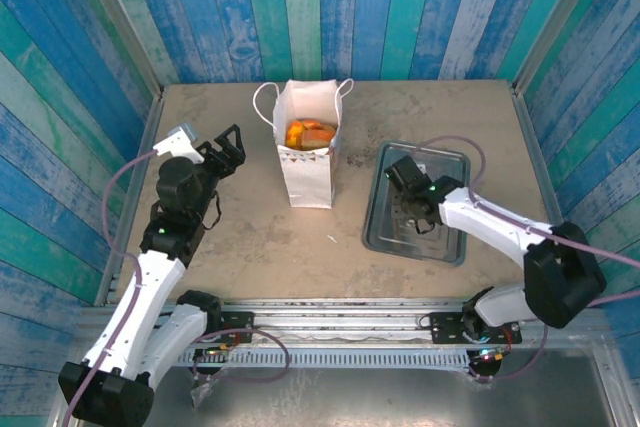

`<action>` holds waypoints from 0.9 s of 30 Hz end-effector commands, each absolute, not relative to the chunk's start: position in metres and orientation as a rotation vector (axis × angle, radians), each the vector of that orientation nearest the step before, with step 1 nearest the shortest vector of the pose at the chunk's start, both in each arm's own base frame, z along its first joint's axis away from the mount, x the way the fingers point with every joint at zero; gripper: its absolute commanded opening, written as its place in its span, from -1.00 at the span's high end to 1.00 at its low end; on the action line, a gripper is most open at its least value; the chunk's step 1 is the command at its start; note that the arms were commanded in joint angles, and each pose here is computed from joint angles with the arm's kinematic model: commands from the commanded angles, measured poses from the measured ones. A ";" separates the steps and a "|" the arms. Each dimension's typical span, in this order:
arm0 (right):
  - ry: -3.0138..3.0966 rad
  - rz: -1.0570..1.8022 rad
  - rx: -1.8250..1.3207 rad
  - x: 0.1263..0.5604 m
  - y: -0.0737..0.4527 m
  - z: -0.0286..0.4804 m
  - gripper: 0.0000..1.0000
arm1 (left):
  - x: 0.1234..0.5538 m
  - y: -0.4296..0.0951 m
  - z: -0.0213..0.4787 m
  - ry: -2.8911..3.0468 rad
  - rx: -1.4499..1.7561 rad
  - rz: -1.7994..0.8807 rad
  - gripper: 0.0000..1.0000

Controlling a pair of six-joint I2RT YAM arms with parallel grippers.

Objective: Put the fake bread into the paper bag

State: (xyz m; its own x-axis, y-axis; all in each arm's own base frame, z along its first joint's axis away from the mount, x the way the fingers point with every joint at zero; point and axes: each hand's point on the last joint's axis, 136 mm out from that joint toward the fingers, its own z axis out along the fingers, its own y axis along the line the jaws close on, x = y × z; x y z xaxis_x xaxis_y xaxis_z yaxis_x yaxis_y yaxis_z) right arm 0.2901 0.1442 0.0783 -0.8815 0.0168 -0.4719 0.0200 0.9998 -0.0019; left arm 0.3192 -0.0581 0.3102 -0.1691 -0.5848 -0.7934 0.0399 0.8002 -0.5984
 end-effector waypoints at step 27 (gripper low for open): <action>2.763 -0.095 0.037 0.313 0.142 0.028 -0.06 | 0.322 -0.056 0.311 1.669 -0.428 -0.546 -0.89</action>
